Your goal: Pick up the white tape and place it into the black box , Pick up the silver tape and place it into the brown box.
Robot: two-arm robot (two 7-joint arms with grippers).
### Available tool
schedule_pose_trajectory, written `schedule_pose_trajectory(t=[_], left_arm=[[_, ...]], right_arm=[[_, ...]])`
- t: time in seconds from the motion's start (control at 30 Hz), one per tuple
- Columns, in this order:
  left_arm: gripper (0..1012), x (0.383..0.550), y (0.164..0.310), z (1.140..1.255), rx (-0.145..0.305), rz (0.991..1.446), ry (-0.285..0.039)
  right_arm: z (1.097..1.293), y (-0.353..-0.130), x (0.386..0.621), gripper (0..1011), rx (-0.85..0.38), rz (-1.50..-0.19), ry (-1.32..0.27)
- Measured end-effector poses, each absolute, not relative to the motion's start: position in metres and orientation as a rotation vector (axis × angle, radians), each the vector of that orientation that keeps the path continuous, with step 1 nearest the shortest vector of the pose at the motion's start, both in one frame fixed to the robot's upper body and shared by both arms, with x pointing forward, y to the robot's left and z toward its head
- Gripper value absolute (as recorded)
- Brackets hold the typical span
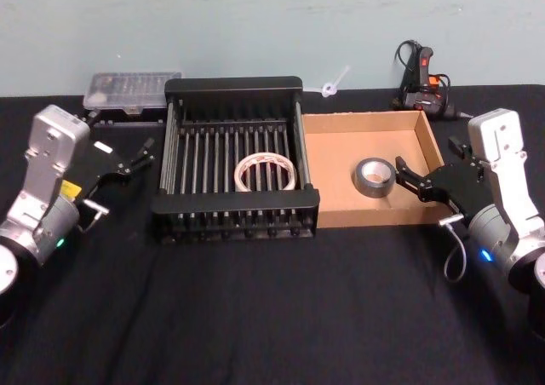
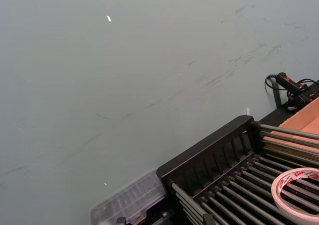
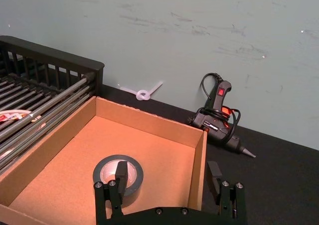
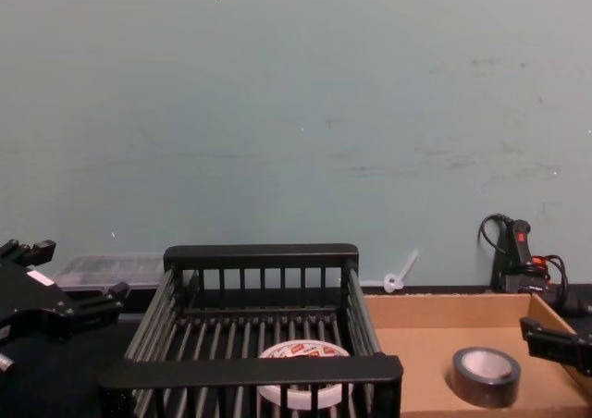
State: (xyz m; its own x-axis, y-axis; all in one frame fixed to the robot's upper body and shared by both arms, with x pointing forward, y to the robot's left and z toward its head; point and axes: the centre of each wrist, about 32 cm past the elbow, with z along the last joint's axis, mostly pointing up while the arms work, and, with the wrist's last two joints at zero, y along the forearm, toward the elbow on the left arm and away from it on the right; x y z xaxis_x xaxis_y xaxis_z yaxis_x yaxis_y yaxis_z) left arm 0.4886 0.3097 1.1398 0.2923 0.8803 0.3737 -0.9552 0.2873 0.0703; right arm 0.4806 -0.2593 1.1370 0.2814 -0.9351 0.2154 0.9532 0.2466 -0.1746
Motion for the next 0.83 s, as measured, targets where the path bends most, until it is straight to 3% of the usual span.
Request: schedule_pose_trajectory(t=[0.83], left_arm=[[1001,0.4886,0.3097,1.1398,0.304,1.248,-0.285]], right_arm=[[1.1370,-0.2593,0.4806,1002,-0.293,-1.289,-0.072]])
